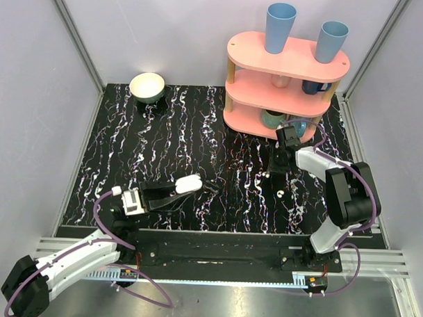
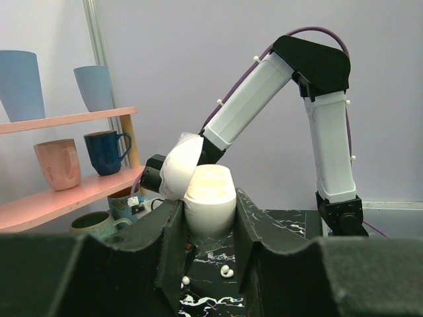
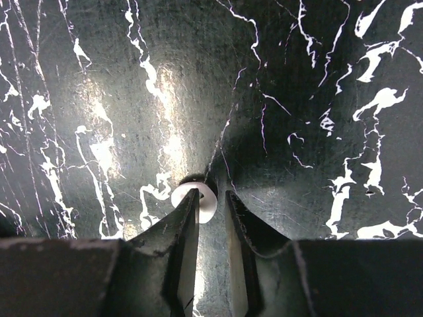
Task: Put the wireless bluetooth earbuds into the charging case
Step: Pick up the left earbud from the center of the board.
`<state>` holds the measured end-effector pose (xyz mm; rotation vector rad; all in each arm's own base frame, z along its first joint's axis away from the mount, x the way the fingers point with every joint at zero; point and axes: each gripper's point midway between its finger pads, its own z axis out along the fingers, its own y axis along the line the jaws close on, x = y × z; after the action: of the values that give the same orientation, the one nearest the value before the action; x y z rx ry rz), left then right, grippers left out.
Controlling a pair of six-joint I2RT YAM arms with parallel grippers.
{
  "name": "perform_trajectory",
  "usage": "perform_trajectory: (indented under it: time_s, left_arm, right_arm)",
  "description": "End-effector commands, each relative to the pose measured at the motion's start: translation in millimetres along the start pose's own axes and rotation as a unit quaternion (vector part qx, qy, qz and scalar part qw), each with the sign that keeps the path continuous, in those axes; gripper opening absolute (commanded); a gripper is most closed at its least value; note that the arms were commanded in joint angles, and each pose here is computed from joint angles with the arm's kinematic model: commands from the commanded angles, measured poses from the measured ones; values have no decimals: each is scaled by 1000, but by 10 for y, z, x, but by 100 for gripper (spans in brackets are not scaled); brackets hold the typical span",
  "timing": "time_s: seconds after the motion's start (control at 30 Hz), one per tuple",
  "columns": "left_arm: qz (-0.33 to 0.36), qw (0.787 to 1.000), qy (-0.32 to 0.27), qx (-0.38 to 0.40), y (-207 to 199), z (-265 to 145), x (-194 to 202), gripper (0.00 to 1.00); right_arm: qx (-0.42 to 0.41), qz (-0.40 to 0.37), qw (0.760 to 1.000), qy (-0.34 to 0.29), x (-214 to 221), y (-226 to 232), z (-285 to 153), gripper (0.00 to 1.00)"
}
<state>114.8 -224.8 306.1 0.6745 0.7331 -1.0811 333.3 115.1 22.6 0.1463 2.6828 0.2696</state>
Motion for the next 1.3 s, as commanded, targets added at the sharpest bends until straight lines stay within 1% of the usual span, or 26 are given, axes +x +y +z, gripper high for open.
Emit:
perform_trajectory:
  time_s: [0.0, 0.8, 1.0, 1.07, 1.27]
  left_arm:
    - [15, 1000, -20, 9, -23, 34, -119, 0]
    - [12, 1000, -19, 5, -31, -4, -111, 0]
    - [12, 1000, -18, 5, -26, 4, -108, 0]
    - [12, 1000, -18, 5, -23, 6, -101, 0]
    - [10, 1000, -20, 5, -28, 7, -112, 0]
  right_arm:
    - [-16, 4, 1000, -13, -149, 82, -10, 28]
    - [-74, -13, 997, 3, -85, 264, -43, 27]
    - [-90, -17, 996, 6, -66, 317, -66, 23]
    - [-97, -19, 995, 8, -59, 334, -63, 18]
    - [-109, -24, 994, 10, -48, 377, -75, 17]
